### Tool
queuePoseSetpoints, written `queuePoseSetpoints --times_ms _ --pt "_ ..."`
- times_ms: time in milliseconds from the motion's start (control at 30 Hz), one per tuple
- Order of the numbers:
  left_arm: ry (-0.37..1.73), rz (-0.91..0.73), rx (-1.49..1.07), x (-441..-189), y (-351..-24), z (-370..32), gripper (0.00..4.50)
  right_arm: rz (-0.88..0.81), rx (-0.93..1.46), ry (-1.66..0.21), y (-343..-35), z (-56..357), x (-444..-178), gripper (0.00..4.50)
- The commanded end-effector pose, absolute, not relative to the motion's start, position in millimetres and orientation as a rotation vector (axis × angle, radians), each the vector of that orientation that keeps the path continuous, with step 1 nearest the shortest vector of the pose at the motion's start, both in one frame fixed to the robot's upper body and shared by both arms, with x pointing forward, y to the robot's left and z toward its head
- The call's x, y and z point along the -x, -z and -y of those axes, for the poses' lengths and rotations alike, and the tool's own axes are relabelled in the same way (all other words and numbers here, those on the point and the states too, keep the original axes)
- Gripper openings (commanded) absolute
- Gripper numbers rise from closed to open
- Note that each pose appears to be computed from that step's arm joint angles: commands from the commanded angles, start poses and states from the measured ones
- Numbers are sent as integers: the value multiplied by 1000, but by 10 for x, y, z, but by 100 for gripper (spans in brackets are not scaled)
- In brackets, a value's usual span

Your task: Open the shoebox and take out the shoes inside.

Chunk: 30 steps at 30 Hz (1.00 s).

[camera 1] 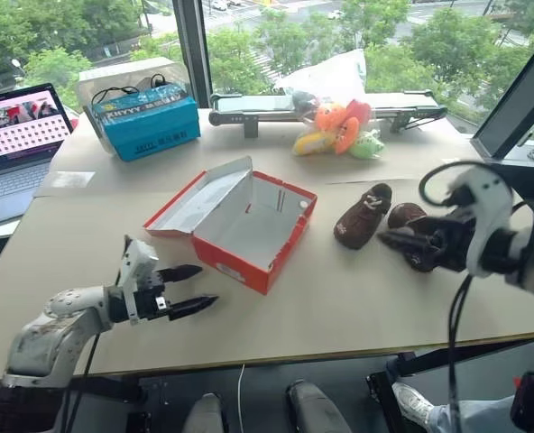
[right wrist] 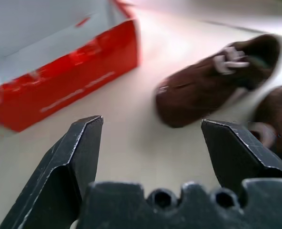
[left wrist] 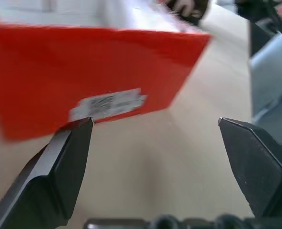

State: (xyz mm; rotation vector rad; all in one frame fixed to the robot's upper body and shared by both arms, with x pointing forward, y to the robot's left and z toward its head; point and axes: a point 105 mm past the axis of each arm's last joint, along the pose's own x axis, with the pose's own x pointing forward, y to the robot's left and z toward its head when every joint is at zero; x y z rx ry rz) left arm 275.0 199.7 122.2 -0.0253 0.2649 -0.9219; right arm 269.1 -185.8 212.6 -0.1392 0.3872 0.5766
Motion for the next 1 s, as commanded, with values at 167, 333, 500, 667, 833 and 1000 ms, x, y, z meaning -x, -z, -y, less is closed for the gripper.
queuePoseSetpoints --times_ms 167,333,500,667,833,1000 --pt "314 -168 58 -3068 -1112 -2768 450 -335 175 -169 -1612 1954 -2833 391" --pt "124 -111 75 -3160 -981 -2844 450 -235 201 131 -1327 2185 -2902 391" --pt "43 -51 81 -3215 -987 -2841 450 -134 275 184 -1221 2189 -2850 391" --pt "76 -21 73 -3207 -987 -2720 450 -92 300 188 -1146 2228 -2835 391" --pt "93 -1 89 -3209 -988 -2652 450 -100 340 175 -1058 2242 -2877 391" --pt "97 36 111 -3221 -1036 -2634 450 -96 341 166 -1039 2242 -2911 391"
